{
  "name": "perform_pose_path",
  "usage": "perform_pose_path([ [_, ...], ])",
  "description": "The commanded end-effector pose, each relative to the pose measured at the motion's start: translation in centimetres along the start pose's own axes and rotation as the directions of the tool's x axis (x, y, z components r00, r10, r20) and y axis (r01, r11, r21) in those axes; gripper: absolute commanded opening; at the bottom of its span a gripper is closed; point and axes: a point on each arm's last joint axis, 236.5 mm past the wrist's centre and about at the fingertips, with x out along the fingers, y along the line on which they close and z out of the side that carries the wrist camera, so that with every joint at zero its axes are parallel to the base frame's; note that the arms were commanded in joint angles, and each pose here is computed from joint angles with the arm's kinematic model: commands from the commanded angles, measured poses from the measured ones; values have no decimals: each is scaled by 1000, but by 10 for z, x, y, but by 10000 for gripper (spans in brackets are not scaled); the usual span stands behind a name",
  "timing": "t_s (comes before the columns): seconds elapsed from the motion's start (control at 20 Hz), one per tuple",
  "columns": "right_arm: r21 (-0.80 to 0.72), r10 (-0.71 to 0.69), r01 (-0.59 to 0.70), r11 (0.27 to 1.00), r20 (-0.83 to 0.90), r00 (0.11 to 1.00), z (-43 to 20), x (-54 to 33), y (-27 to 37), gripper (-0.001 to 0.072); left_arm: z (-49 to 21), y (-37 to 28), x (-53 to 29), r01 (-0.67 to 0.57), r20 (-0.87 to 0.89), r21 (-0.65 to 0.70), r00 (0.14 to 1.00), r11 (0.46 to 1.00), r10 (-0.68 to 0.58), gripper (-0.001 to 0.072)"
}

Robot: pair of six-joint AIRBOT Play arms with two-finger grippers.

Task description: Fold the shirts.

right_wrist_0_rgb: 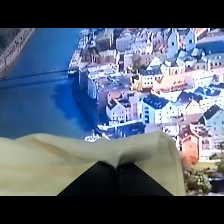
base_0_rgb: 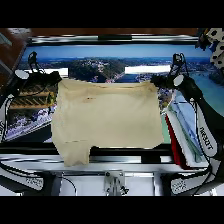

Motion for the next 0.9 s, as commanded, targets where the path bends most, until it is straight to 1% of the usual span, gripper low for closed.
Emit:
perform_pose_path([
  [0.0, 7, 4, -3, 1000, -229, 973, -46, -27, -8, 62, -46, -3, -21, 54, -246, 13, 968, 998, -49, 36],
  [0.05, 18, 5, 1, 1000, -304, 953, -62, -36, -12, 62, -70, 3, -31, 44, -353, 35, 935, 998, -29, 36],
  [0.1, 36, 6, 8, 999, -369, 929, -76, -43, -17, 62, -93, 17, -41, -4, -452, 48, 892, 999, 25, 35],
  [0.15, 41, -5, 24, 999, -421, 907, -89, -48, -22, 62, -111, 30, -49, -57, -525, 54, 848, 997, 77, 35],
  [0.2, 39, -33, 57, 998, -457, 889, -97, -51, -31, 62, -125, 37, -54, -88, -577, 53, 810, 995, 103, 35],
  [0.3, 24, -85, 112, 993, -505, 859, -110, -52, -45, 62, -144, 37, -59, -78, -650, 38, 755, 996, 84, 35],
  [0.35, 36, -81, 117, 993, -526, 846, -117, -51, -46, 62, -149, 37, -60, -79, -668, 30, 740, 996, 79, 35],
  [0.55, 37, -70, 112, 993, -585, 808, -135, -48, -40, 62, -151, 38, -59, -99, -672, 6, 736, 995, 77, 35],
  [0.85, 63, -70, 135, 989, -599, 797, -140, -44, -43, 63, -159, 37, -64, -96, -702, -1, 709, 995, 68, 35],
])
